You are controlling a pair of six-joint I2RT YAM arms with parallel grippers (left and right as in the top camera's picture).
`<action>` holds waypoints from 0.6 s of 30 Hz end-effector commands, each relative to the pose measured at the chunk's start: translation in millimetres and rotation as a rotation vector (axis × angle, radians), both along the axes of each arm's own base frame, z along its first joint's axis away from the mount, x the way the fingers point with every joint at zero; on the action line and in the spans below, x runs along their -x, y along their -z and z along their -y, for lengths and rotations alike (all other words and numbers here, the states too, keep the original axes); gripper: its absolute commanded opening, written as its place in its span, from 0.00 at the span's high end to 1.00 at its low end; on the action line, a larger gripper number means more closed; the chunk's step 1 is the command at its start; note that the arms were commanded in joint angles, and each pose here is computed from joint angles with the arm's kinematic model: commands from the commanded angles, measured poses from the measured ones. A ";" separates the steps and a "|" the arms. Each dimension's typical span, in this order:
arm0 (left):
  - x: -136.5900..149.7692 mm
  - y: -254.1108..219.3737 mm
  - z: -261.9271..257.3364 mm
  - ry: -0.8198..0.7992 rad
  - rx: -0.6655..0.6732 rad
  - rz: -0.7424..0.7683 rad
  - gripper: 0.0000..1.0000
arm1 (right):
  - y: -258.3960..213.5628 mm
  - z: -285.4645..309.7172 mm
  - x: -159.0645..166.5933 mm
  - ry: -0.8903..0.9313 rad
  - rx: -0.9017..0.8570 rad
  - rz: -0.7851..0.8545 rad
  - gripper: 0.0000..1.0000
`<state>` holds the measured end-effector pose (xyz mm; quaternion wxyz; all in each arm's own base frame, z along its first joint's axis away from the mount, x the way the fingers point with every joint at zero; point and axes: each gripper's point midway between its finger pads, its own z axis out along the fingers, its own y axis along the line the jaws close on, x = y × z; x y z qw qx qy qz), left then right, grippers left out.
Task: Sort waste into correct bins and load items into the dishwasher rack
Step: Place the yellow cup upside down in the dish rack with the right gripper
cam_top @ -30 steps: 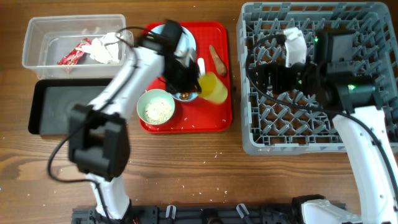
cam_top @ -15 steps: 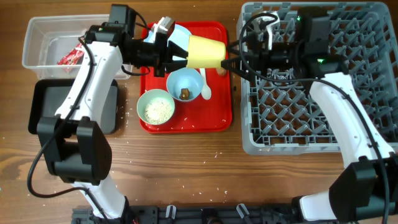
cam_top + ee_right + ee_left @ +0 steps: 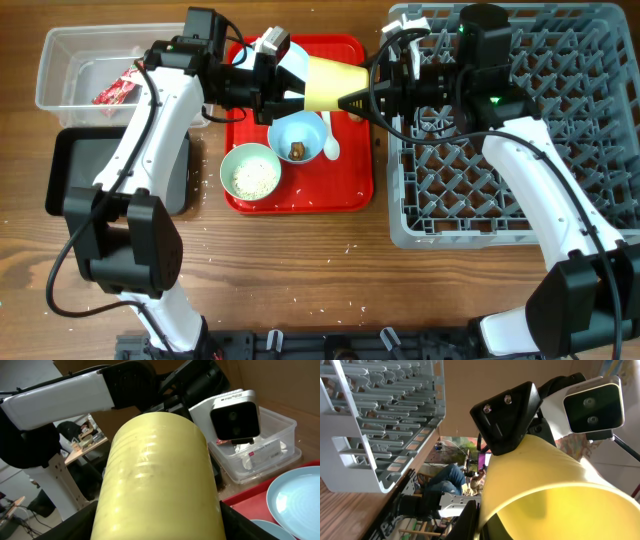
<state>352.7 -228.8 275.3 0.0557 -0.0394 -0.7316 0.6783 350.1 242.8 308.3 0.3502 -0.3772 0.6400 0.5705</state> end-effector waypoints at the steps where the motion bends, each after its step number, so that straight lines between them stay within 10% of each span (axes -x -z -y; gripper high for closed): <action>1: 3.2 -11.9 1.5 0.011 0.024 0.056 0.96 | -0.7 -5.3 6.7 -0.051 -0.020 -0.002 0.28; 8: 3.2 -11.9 1.5 0.011 0.024 0.056 0.95 | -2.1 -5.3 5.9 -0.051 -0.022 0.012 0.54; 18: 2.5 -9.8 1.4 0.008 0.012 0.061 0.66 | 4.3 22.3 -25.9 0.119 0.009 -0.085 0.76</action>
